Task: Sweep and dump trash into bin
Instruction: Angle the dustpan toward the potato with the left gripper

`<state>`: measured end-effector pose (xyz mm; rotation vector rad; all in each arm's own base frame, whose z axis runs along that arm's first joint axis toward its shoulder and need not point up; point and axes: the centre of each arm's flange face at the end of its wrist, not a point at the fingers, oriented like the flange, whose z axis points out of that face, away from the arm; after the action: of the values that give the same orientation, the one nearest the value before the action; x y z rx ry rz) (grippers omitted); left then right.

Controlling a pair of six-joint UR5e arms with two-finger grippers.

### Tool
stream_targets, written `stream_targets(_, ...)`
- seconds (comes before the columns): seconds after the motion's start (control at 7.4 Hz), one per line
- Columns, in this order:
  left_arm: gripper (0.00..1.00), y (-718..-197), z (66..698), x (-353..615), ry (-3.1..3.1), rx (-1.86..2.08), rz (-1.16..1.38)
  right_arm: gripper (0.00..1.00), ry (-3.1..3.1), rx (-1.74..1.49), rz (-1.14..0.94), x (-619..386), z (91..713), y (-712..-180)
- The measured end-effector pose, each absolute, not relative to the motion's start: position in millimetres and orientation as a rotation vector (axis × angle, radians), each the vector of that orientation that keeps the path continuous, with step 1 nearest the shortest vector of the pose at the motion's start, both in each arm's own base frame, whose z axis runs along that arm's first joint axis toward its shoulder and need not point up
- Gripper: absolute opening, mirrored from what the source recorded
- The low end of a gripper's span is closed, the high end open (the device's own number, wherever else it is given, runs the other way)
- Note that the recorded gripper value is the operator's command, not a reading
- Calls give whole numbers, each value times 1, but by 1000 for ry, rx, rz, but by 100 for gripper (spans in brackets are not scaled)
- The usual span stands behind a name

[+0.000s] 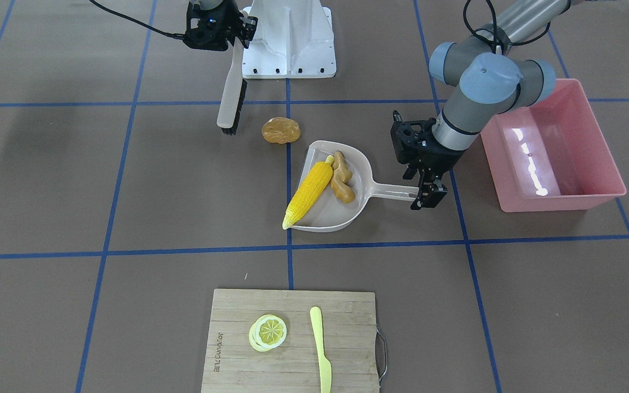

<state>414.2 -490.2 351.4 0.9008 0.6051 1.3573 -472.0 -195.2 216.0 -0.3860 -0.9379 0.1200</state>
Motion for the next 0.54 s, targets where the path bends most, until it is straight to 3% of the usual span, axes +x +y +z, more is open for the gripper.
stream_targets(0.54, 86, -483, 359, 408, 592, 905, 1378, 0, -928, -395, 129, -482, 218, -189)
